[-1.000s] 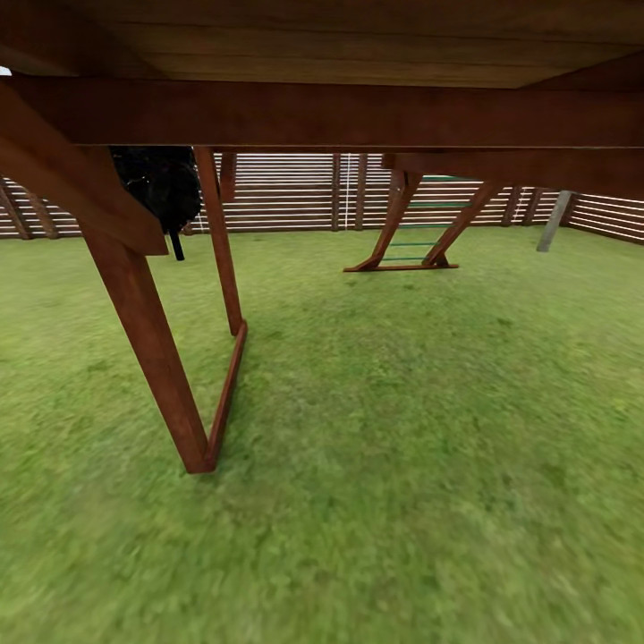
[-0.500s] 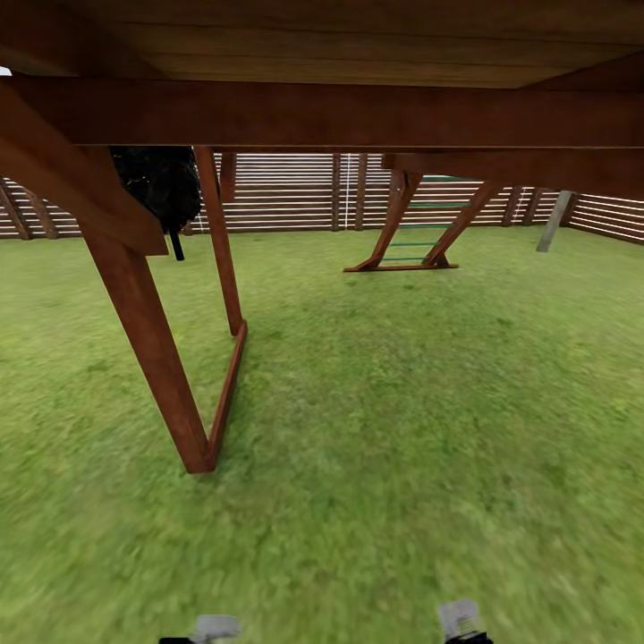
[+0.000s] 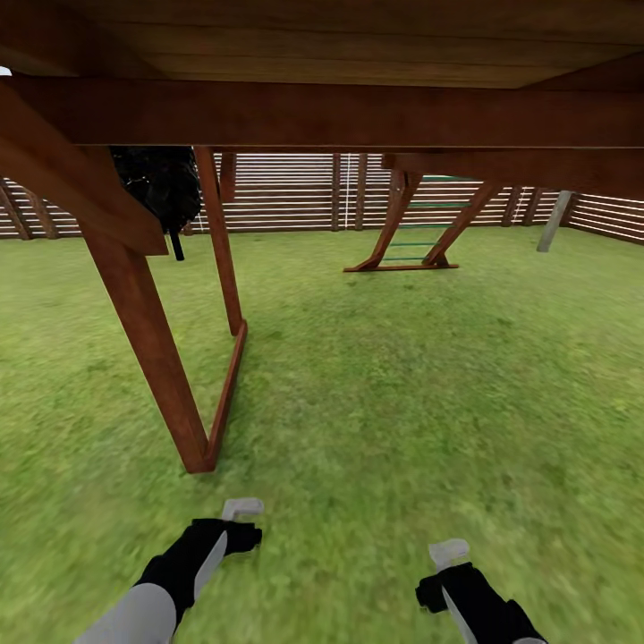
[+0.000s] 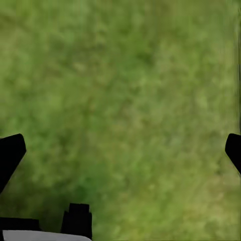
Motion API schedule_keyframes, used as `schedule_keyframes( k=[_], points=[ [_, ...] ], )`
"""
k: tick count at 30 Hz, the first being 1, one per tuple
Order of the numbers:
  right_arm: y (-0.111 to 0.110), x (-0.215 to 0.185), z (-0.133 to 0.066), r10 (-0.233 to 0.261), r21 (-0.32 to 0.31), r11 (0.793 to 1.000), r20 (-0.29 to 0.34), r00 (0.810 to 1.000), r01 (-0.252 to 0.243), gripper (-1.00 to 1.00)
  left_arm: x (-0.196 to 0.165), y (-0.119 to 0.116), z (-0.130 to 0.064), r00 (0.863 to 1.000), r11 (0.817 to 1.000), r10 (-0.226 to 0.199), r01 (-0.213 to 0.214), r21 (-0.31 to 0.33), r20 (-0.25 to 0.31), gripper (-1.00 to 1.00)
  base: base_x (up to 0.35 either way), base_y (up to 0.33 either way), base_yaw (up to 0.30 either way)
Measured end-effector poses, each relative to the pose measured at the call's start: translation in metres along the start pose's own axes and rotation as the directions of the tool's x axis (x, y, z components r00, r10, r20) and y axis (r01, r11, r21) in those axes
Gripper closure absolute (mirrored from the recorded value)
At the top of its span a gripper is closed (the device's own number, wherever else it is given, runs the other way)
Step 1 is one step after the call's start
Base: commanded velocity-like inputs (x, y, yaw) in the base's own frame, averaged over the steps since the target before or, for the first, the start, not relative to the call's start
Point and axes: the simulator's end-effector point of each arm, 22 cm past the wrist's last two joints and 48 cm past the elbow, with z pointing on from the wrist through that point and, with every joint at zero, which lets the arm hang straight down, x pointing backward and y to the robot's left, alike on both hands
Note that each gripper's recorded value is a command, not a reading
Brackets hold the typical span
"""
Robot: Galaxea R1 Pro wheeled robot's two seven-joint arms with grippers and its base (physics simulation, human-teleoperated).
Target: Take the three Easter eggs out of the wicker basket on the lawn in the garden, then place them on the lawn next to a single tree (choose any tree) so that all three eggs are next to the same tree and none are left in the basket.
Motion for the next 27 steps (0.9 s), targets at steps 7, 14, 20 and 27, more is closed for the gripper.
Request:
schedule_keyframes(
  k=[7,14,20,27],
  points=[
    [-0.01,-0.072,-0.014,0.061,-0.009,0.998,0.1,0.993,-0.06,-1.0,-0.014,-0.014,-0.002,1.0,1.0,0.003,-0.003,0.026,0.03,-1.0,0.0,0.0,0.0],
    [-0.014,-0.116,-0.027,0.123,-0.043,0.992,0.161,0.979,-0.118,-1.0,-0.026,-0.018,-0.005,0.998,0.999,0.001,-0.003,0.033,0.059,-1.0,0.0,0.0,0.0],
    [-0.013,-0.117,-0.026,0.137,-0.052,0.99,0.162,0.977,-0.13,-1.0,-0.04,-0.023,-0.009,0.996,0.998,0.001,-0.006,0.057,0.093,-1.0,0.0,0.0,0.0],
    [-0.009,-0.114,-0.014,0.138,-0.056,0.99,0.163,0.977,-0.131,-1.0,-0.04,-0.024,-0.001,0.995,0.998,0.0,-0.007,0.067,0.104,-1.0,0.0,0.0,0.0]
  ],
)
